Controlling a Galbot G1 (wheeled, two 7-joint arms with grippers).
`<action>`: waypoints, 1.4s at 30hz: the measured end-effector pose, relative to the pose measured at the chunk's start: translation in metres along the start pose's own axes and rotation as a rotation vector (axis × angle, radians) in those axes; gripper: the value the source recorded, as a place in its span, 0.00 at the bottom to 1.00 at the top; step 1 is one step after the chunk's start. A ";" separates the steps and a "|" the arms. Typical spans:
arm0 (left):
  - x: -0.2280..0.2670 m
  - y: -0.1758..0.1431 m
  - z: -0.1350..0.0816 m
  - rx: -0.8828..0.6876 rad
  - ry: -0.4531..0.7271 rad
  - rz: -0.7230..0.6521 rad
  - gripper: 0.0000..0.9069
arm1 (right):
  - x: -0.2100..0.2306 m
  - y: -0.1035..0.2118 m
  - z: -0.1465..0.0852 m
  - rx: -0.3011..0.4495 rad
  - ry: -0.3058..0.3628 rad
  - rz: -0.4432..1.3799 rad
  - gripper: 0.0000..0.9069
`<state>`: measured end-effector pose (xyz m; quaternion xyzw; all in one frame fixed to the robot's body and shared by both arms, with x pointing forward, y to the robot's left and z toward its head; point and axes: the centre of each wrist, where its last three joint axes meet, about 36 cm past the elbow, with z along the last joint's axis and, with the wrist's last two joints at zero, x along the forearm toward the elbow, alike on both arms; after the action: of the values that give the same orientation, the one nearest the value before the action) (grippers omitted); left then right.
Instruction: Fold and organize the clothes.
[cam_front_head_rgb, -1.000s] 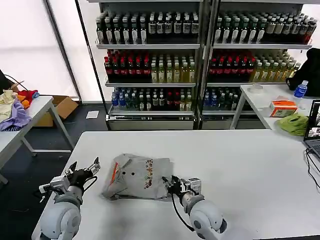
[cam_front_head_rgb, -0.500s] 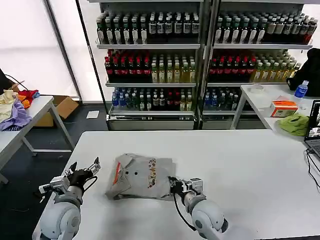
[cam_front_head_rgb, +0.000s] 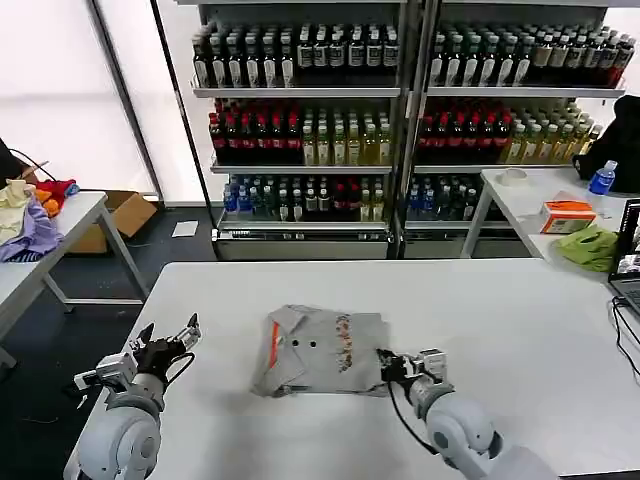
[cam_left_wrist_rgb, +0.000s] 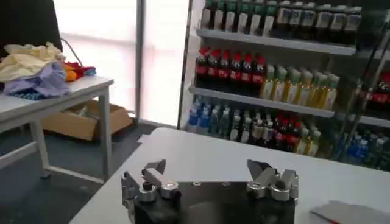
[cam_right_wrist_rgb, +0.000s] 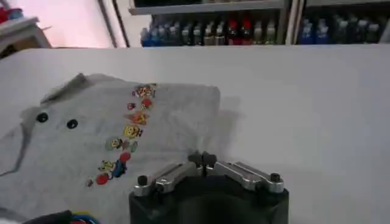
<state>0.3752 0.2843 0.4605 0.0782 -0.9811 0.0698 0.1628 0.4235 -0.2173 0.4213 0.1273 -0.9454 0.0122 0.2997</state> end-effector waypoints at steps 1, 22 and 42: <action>0.001 -0.001 -0.001 0.001 -0.002 0.003 1.00 | 0.000 -0.008 -0.002 0.012 -0.003 0.017 0.11; 0.003 -0.008 0.003 0.001 0.006 0.013 1.00 | 0.008 -0.073 -0.020 0.204 -0.071 0.200 1.00; 0.007 -0.009 0.009 -0.008 0.018 0.012 1.00 | 0.043 -0.020 0.000 -0.070 -0.044 0.102 0.78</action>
<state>0.3676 0.2735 0.4549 0.0708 -0.9803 0.0676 0.1717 0.3949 -0.2465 0.4447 0.0684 -0.9569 -0.0086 0.2822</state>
